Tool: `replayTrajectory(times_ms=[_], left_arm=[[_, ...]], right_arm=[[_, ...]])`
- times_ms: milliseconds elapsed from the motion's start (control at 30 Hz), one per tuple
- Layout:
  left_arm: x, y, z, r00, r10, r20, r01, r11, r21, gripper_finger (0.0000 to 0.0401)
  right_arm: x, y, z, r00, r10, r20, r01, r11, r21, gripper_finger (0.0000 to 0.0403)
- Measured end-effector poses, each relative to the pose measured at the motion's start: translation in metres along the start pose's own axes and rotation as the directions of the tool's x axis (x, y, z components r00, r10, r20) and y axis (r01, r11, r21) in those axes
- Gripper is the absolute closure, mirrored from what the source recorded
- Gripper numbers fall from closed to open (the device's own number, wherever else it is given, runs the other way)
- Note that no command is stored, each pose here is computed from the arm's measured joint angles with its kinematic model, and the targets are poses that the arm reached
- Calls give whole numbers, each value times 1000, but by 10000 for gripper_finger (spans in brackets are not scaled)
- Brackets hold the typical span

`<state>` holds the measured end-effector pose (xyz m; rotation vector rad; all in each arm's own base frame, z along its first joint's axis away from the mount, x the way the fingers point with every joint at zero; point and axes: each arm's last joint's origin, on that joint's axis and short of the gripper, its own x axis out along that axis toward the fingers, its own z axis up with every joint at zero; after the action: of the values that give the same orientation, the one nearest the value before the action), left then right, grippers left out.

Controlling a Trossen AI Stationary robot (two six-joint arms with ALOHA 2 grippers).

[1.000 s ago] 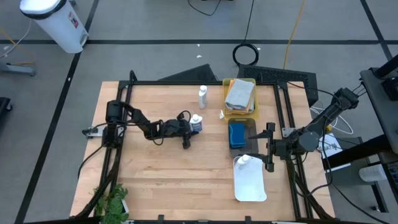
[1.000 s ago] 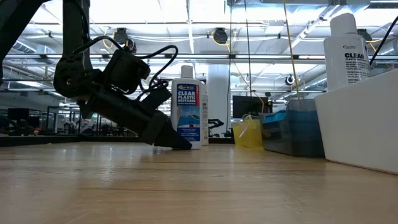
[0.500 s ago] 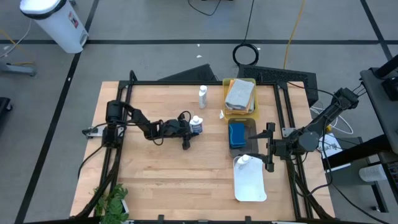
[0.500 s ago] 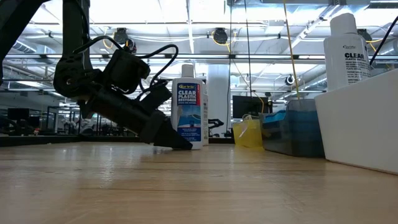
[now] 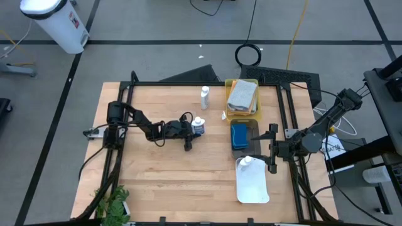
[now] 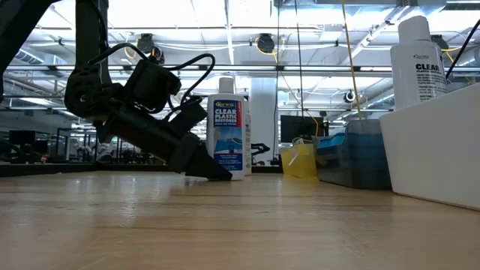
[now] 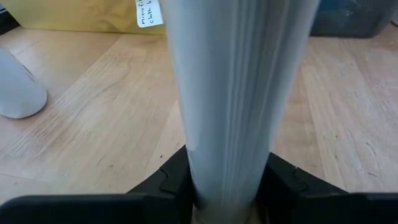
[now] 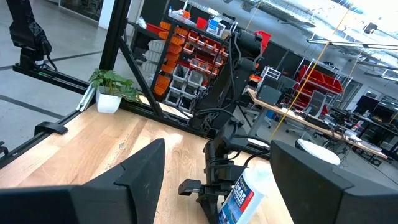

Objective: Pick & Place Kitchen Items
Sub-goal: Put the left white plastic restorer bottle into the white bin

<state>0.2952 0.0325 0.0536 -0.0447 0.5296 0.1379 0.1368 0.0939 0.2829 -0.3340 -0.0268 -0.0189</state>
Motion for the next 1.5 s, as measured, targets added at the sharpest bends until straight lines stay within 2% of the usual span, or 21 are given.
replayTrajectory(times_ms=[500,700,833,933,1100,1300,1433,1500], left_arm=[[0,0,0,1000,0,0,0,1000,0,271],[0,0,0,1000,-3,0,3,1000,1,274],[4,-5,5,999,-53,9,53,999,-3,274],[10,-17,14,994,-109,11,109,994,29,273],[28,-35,35,989,-132,-64,139,984,108,279],[38,-44,54,985,-138,-102,154,974,166,274],[40,-46,58,985,-137,-101,153,972,176,276],[40,-46,58,985,-137,-102,154,972,176,279]], right_arm=[[1,0,-1,1000,-4,-4,4,1000,8,147],[17,-4,-12,994,-81,-75,86,994,70,147],[36,-9,-26,980,-127,-150,138,988,66,147],[51,-14,-38,981,-73,-180,93,990,108,147],[73,-27,-52,979,55,-196,-3,967,254,147],[93,-32,-69,970,82,-227,-5,947,321,147],[104,-30,-77,971,130,-198,-57,939,340,147],[109,-31,-80,975,121,-187,-51,938,342,147]])
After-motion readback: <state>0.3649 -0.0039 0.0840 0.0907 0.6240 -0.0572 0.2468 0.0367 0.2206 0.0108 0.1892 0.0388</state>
